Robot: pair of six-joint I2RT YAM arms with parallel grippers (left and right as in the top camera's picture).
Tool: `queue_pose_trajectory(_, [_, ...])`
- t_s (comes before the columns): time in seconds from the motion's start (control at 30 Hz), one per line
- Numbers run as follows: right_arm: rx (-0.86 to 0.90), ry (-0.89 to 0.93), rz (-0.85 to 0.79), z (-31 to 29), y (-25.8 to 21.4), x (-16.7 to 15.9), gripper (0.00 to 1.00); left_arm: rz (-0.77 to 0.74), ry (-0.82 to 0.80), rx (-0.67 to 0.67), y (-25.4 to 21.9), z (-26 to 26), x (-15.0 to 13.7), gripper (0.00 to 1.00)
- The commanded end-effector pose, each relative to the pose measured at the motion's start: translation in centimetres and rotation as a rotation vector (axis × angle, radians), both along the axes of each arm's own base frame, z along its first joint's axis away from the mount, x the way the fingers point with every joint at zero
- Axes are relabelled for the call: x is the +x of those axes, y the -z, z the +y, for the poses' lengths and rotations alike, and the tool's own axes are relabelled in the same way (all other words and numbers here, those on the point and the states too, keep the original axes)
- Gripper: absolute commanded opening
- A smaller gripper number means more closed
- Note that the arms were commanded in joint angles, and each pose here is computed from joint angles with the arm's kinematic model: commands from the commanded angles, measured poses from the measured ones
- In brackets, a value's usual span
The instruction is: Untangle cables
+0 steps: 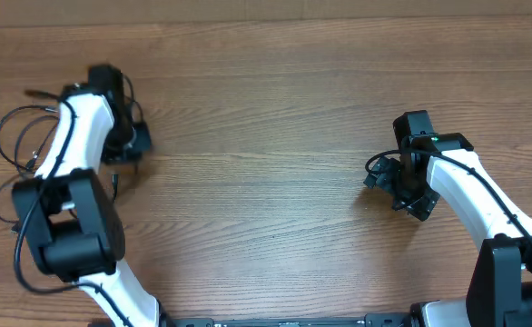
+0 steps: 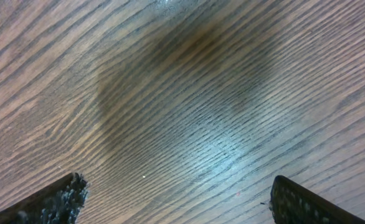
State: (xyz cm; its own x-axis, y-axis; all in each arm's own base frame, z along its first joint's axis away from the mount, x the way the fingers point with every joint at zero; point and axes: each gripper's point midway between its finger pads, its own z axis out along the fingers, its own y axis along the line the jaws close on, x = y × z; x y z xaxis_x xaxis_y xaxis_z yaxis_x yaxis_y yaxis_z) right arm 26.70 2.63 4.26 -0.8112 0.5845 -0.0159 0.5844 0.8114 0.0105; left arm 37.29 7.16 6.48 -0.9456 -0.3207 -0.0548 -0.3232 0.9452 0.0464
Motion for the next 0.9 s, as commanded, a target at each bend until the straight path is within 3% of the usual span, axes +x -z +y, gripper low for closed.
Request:
queue_pose_trajectory(0.0, [0.004,0.0,-0.022,0.1,-0.5,0.2,0.93,-0.24,-0.012,0.073,-9.0,1.1,3.0,0.04])
queue_pose_trajectory(0.1, [0.004,-0.001,-0.022,0.1,-0.5,0.2,0.93,-0.336,-0.028,0.193,-13.6,3.0,3.5,0.04])
queue_pose_trajectory(0.23, [0.004,-0.001,-0.022,0.1,-0.5,0.2,0.93,-0.41,-0.125,0.343,-18.0,6.6,2.2,0.04])
queue_pose_trajectory(0.4, [0.005,0.0,-0.026,0.1,-0.5,0.3,0.93,-0.4,-0.226,0.323,-18.1,8.4,0.5,0.04])
queue_pose_trajectory(0.53, [0.005,0.0,-0.026,0.1,-0.5,0.3,0.93,-0.384,-0.197,0.227,-16.5,6.8,0.8,0.22])
queue_pose_trajectory(0.63, [0.005,0.0,-0.026,0.1,-0.5,0.3,0.93,-0.359,-0.192,0.209,-15.4,6.5,0.5,0.23])
queue_pose_trajectory(0.7, [0.005,0.0,-0.026,0.1,-0.5,0.3,0.93,-0.315,-0.188,0.199,-13.9,6.4,0.1,0.28])
queue_pose_trajectory(0.77, [0.005,0.0,-0.026,0.1,-0.5,0.3,0.93,-0.288,-0.184,0.181,-12.6,6.0,-0.2,0.4])
queue_pose_trajectory(0.8, [0.005,0.0,-0.027,0.1,-0.5,0.3,0.93,-0.26,-0.178,0.154,-11.2,5.6,-0.5,0.55])
queue_pose_trajectory(0.87, [0.005,0.0,-0.026,0.1,-0.5,0.3,0.93,-0.228,-0.165,0.089,-9.0,4.4,-0.8,0.65])
